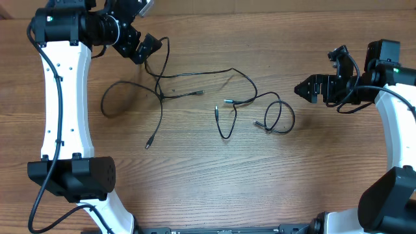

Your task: Untangle cables

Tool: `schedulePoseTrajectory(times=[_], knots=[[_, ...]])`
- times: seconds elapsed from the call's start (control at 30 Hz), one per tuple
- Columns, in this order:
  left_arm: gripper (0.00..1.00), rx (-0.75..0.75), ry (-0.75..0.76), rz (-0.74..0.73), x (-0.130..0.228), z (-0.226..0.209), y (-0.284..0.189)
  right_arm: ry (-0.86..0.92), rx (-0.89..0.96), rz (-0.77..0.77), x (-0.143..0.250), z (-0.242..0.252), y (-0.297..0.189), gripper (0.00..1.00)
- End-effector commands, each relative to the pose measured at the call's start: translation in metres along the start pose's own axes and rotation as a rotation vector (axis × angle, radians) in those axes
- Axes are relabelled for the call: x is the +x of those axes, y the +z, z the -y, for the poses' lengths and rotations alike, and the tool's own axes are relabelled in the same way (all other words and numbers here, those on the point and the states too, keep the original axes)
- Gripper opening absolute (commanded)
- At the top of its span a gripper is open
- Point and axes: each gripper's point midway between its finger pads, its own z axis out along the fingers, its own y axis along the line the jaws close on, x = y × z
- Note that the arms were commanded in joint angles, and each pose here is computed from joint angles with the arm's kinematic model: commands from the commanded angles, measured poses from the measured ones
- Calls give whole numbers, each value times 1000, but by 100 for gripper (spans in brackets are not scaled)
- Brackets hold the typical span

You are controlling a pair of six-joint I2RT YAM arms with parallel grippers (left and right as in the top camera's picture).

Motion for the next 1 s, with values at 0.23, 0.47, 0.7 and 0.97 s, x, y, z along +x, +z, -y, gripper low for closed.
schedulePoseTrajectory(times=[0.23,0.47,0.7,0.97], knots=[[100,60,-66,-54,12,17,-3,-97,-86,-22,1,-34,14,100],[100,57,-65,-57,13,16,-3,-123,-113,-70,11,-52,23,100],[100,18,-63,-88,18,10,-3,-82,-126,-135,40,-45,41,100],[99,18,-63,-88,18,10,-3,-83,-149,-182,61,-50,58,100]])
